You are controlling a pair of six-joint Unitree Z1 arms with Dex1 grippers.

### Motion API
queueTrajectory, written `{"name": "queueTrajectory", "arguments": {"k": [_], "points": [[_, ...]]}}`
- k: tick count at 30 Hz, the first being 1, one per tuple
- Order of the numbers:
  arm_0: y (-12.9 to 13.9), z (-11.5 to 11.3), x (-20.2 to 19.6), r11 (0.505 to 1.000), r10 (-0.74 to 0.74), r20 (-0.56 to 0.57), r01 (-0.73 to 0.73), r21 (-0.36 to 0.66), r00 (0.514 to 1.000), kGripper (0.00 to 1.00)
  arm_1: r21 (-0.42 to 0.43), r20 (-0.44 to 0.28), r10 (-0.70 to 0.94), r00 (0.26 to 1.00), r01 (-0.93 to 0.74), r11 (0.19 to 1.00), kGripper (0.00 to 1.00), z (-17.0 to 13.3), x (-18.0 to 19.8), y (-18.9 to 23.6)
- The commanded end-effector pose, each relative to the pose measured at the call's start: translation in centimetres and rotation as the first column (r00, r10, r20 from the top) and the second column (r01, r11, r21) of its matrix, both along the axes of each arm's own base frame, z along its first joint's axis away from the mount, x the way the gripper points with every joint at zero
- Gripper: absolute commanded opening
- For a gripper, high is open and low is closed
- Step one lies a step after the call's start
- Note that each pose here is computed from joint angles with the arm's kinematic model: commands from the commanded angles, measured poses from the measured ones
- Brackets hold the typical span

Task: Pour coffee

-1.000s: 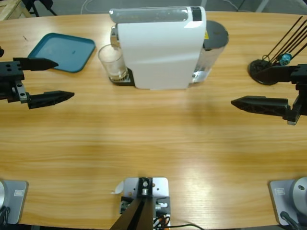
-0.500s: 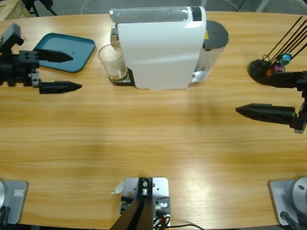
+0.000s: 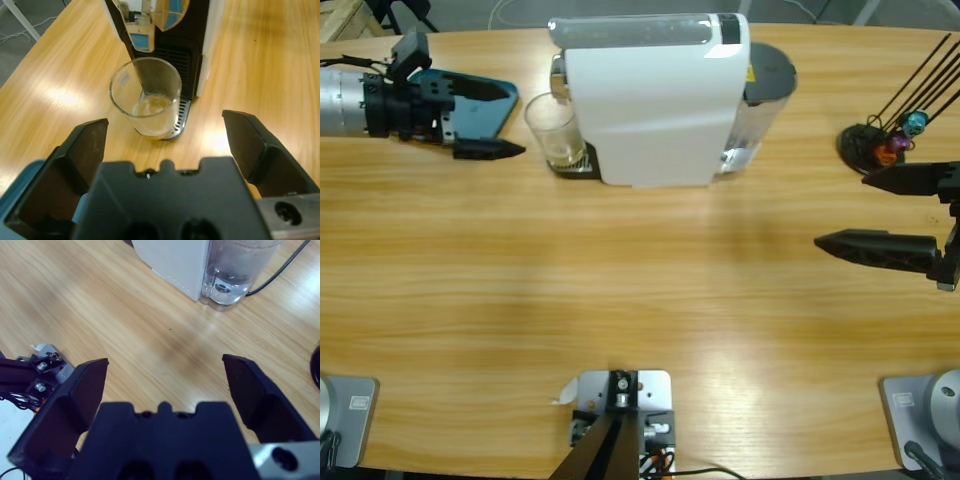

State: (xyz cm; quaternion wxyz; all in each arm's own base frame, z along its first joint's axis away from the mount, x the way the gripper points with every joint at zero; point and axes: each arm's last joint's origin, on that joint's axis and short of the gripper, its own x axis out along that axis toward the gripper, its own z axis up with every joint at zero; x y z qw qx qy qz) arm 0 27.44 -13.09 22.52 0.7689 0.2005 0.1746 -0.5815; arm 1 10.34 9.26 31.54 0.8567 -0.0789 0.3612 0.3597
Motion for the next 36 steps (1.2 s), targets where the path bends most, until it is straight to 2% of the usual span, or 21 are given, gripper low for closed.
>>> {"name": "queueTrajectory", "arguments": {"k": [1,7,19,36], "points": [[-0.9,-2.1,2.7,1.0,-0.009,-0.03,0.009,0.003,1.0,0.996,-0.019,-0.041,0.011,0.999,-0.012,1.0,1.0,-0.9,-0.4,-0.1],[-2.0,-3.1,3.1,0.999,-0.035,-0.052,0.036,0.011,0.998,0.996,-0.017,-0.043,0.012,0.999,-0.013,1.0,1.0,-0.9,-0.4,-0.1],[-4.4,-3.5,3.9,0.998,-0.05,-0.032,0.051,0.048,0.998,0.996,-0.027,-0.057,0.012,0.998,-0.013,1.0,1.0,-1.3,-0.3,-0.1],[-5.6,-4.2,4.4,0.996,-0.041,-0.031,0.044,0.077,0.999,0.996,-0.032,-0.062,0.01,0.998,-0.012,0.999,1.0,-1.6,-0.2,0.0]]}}
